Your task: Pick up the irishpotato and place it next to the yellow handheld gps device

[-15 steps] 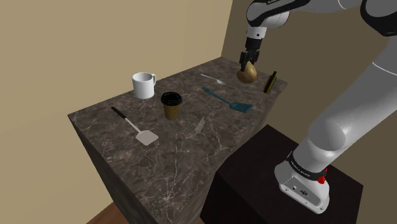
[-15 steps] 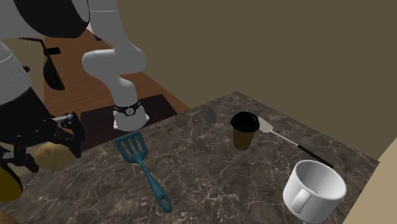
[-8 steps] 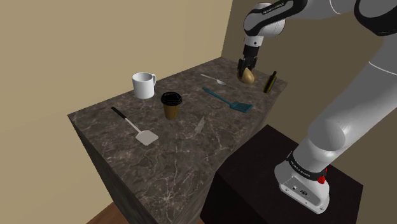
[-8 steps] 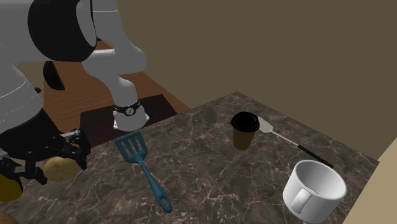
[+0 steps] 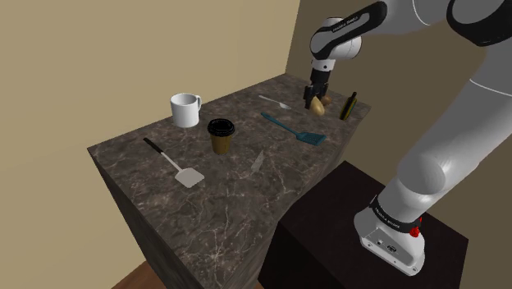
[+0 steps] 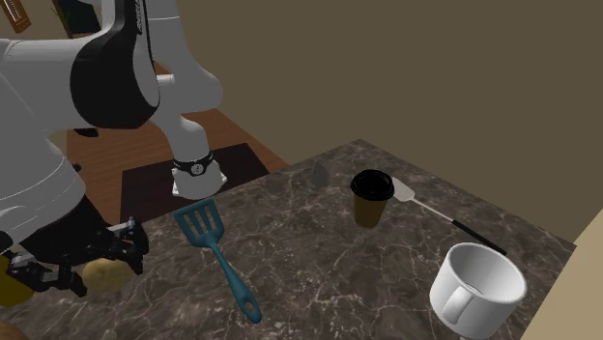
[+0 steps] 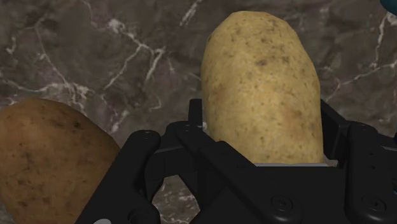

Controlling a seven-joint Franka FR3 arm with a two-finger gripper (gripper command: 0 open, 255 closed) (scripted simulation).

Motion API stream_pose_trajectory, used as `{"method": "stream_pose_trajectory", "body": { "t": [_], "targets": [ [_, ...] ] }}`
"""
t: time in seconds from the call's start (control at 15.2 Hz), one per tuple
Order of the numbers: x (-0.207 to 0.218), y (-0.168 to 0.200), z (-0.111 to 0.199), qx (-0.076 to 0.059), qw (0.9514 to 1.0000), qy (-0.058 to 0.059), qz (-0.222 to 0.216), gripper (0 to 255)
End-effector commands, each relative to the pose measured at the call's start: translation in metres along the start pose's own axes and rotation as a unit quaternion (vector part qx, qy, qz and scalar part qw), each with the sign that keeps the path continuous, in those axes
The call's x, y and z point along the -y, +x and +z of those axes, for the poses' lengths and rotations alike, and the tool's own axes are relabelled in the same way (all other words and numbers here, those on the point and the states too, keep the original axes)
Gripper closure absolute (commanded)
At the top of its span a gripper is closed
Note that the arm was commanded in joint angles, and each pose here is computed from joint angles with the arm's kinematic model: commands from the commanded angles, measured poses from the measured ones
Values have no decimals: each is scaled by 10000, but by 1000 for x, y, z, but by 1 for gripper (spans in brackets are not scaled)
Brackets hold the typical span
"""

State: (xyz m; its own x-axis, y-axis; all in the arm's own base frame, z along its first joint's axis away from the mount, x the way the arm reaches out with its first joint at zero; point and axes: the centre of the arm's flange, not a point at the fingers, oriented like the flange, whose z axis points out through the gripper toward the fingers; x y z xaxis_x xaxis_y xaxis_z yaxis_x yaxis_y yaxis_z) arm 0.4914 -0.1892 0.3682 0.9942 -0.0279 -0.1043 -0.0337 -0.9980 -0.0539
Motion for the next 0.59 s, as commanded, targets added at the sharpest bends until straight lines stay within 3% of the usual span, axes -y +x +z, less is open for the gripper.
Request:
{"method": "stream_pose_trajectory", "body": {
  "t": [0.0, 0.26, 0.53],
  "targets": [
    [-1, 1, 10, -3, 10000, -1, 0, 255],
    [-3, 4, 32, -3, 10000, -1, 0, 255],
    [-3, 4, 32, -3, 10000, -1, 0, 255]
  ]
}}
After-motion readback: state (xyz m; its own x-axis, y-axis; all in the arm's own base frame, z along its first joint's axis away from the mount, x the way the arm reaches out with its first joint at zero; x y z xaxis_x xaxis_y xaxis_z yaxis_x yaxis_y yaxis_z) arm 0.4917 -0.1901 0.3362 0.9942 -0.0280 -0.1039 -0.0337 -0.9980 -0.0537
